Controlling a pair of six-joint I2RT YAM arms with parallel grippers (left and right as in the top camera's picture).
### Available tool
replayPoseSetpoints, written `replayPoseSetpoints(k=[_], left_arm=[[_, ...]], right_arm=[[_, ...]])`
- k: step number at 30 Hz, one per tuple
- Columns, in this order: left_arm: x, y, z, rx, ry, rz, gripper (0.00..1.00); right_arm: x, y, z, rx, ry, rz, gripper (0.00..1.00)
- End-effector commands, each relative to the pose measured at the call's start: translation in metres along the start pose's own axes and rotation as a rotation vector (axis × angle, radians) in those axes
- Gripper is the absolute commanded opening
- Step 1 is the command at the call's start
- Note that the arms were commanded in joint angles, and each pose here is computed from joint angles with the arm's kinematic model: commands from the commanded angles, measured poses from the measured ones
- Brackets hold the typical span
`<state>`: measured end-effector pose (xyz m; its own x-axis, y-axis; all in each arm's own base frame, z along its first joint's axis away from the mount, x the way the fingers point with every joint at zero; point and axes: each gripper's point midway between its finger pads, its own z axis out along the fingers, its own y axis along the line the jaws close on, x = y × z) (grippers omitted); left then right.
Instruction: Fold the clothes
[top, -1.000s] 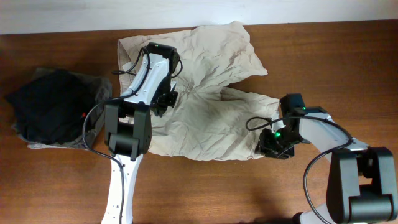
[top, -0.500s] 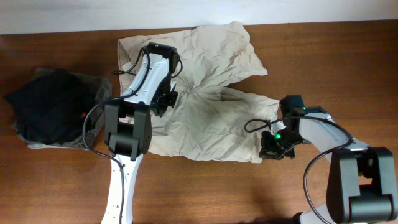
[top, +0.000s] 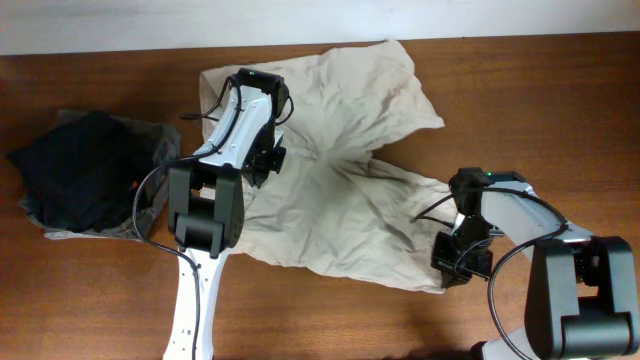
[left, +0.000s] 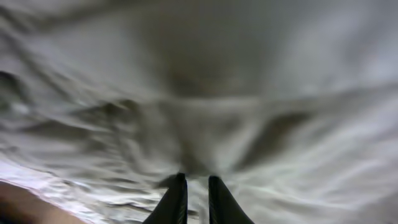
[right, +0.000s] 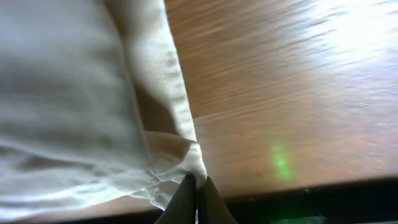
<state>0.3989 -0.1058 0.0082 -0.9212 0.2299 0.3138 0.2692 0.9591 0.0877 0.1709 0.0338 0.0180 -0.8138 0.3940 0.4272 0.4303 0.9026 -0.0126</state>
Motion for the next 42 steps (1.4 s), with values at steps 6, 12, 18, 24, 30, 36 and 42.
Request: replayPoseSetpoints(k=[6, 12, 18, 24, 30, 36, 42], left_arm=[[0.001, -0.001, -0.003, 0.011, -0.008, 0.033, 0.13], [0.002, 0.012, -0.033, -0.011, -0.056, 0.018, 0.12], [0.005, 0.047, -0.111, -0.046, -0.257, -0.059, 0.13], [0.025, 0.081, -0.168, -0.038, -0.417, -0.142, 0.2], [0.035, 0.097, -0.179, 0.024, -0.453, -0.176, 0.24], [0.061, 0.103, -0.219, 0.009, -0.563, -0.156, 0.19], [0.122, 0.119, -0.284, -0.073, -0.756, -0.26, 0.23]], right_arm=[[-0.018, -0.028, -0.006, 0.16, -0.128, 0.109, 0.04], [-0.025, -0.025, -0.008, 0.149, -0.155, 0.097, 0.04], [-0.03, -0.038, -0.013, 0.18, -0.183, 0.184, 0.04], [-0.045, -0.062, -0.022, 0.168, -0.212, 0.302, 0.04], [-0.059, -0.083, -0.035, 0.082, -0.217, 0.37, 0.05], [-0.066, -0.061, -0.043, -0.058, -0.212, 0.235, 0.16], [-0.073, -0.03, -0.049, -0.226, -0.231, 0.081, 0.36]])
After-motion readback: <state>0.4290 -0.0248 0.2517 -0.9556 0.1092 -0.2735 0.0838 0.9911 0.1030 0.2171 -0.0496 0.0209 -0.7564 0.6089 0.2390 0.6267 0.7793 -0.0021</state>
